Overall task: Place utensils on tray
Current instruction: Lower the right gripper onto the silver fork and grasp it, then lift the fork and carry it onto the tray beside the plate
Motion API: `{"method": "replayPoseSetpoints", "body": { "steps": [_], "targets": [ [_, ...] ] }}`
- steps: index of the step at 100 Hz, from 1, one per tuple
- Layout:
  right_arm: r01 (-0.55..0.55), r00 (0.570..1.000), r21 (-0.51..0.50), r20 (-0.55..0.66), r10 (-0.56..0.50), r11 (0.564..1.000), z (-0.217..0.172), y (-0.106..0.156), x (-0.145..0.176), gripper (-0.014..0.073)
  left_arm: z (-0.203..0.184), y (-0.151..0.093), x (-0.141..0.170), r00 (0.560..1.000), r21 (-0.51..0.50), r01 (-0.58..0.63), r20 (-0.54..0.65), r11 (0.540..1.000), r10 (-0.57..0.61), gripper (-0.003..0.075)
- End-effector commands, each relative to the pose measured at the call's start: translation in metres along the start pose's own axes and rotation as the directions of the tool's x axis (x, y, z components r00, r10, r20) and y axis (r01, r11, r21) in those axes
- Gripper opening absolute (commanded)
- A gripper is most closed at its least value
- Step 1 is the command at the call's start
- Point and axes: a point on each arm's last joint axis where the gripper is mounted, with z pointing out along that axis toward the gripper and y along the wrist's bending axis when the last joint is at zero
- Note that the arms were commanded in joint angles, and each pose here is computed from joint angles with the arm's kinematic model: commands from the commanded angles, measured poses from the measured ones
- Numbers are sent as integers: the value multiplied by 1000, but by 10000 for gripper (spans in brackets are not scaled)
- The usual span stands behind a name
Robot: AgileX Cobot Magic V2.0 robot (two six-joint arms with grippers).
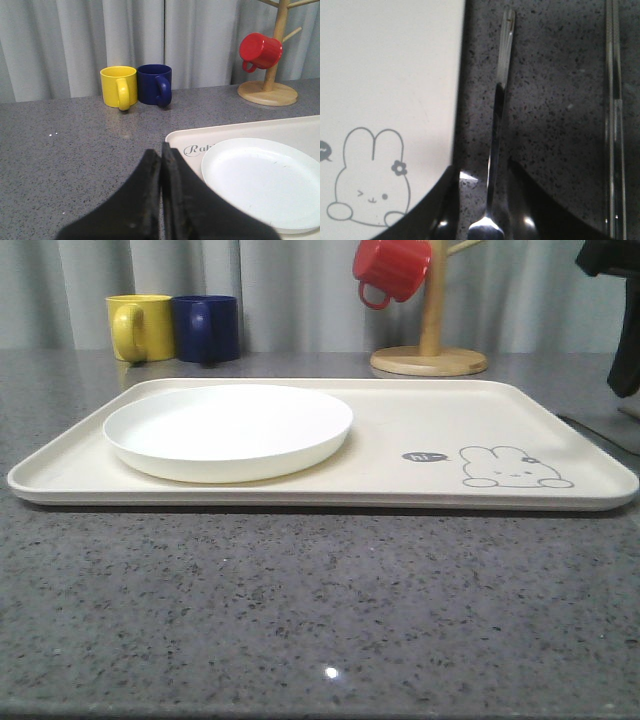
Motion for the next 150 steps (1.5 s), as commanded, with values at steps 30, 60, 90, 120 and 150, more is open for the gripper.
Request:
{"method": "replayPoseSetpoints", "body": {
  "steps": [30,60,90,120,150],
  "targets": [
    [12,998,4,54,-12,1000,10,0,-15,260,-1,2,-15,996,-20,15,88,1000,-13,-18],
    [7,1000,10,11,-7,1000,25,-2,-16,260,-1,2,-15,996,-20,15,88,1000,-13,-18],
    [7,1000,10,-10,-7,1000,26,-2,-14,97,-1,2,-15,996,-20,15,88,1000,-13,-18],
    [-16,1000,9,-7,16,1000,21,-1,-13,-62,-1,2,-15,996,-20,15,88,1000,-13,-18],
    [-117,986,-33,115,120,993,-23,9,-10,-62,-1,2,-15,996,-20,15,88,1000,-13,-18]
  ]
}}
